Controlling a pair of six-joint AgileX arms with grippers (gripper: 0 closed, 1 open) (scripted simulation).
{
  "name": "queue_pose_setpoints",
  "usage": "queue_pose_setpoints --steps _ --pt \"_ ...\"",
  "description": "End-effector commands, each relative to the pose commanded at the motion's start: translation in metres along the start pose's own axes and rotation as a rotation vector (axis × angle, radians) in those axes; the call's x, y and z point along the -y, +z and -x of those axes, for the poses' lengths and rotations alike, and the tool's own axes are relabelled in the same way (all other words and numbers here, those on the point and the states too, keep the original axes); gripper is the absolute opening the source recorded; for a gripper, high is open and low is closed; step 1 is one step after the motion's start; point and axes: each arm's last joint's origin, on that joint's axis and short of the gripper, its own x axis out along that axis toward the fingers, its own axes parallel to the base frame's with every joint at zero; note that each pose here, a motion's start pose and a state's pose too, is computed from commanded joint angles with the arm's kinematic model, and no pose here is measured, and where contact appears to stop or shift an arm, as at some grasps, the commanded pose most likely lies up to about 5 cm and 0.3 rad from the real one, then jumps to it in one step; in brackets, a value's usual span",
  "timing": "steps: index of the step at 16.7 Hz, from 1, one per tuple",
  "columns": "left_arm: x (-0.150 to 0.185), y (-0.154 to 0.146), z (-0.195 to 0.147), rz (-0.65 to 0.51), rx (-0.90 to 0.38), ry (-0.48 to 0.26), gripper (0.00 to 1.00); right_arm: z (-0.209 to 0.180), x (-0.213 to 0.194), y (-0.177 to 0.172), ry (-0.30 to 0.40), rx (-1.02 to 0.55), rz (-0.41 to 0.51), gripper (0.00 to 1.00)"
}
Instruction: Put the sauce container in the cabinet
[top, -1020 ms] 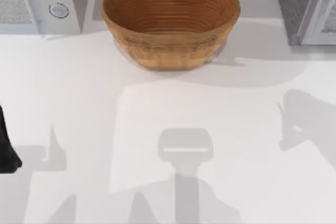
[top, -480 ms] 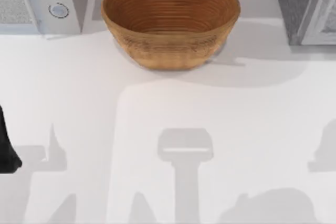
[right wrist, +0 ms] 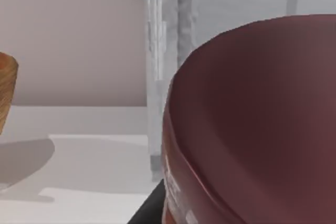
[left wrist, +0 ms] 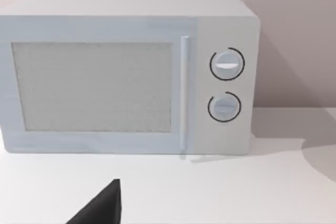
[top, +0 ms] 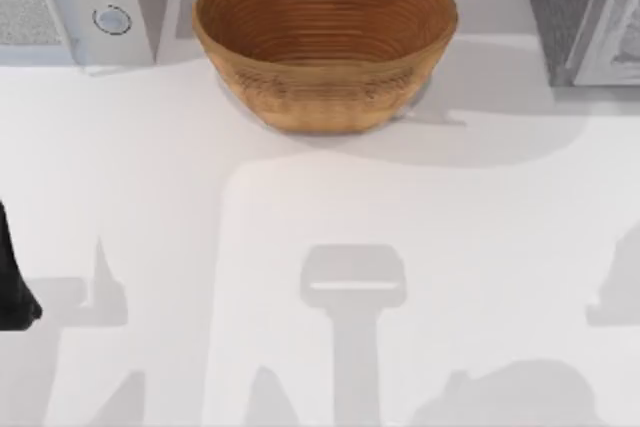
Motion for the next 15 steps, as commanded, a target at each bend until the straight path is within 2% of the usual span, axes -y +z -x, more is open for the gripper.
queue_pose_setpoints --steps 5,10,15 --pt "0.0 0.0 0.0 0.0 0.0 0.0 1.0 -0.002 -0.004 0.063 0.02 -0.014 -0.002 0.0" --pt "0.0 0.0 0.0 0.0 0.0 0.0 1.0 -0.023 -0.009 0.165 0.005 -0.028 -0.003 0.0" --pt "0.0 0.0 0.0 0.0 0.0 0.0 1.0 -0.064 -0.019 0.267 -0.021 -0.018 -0.003 0.0"
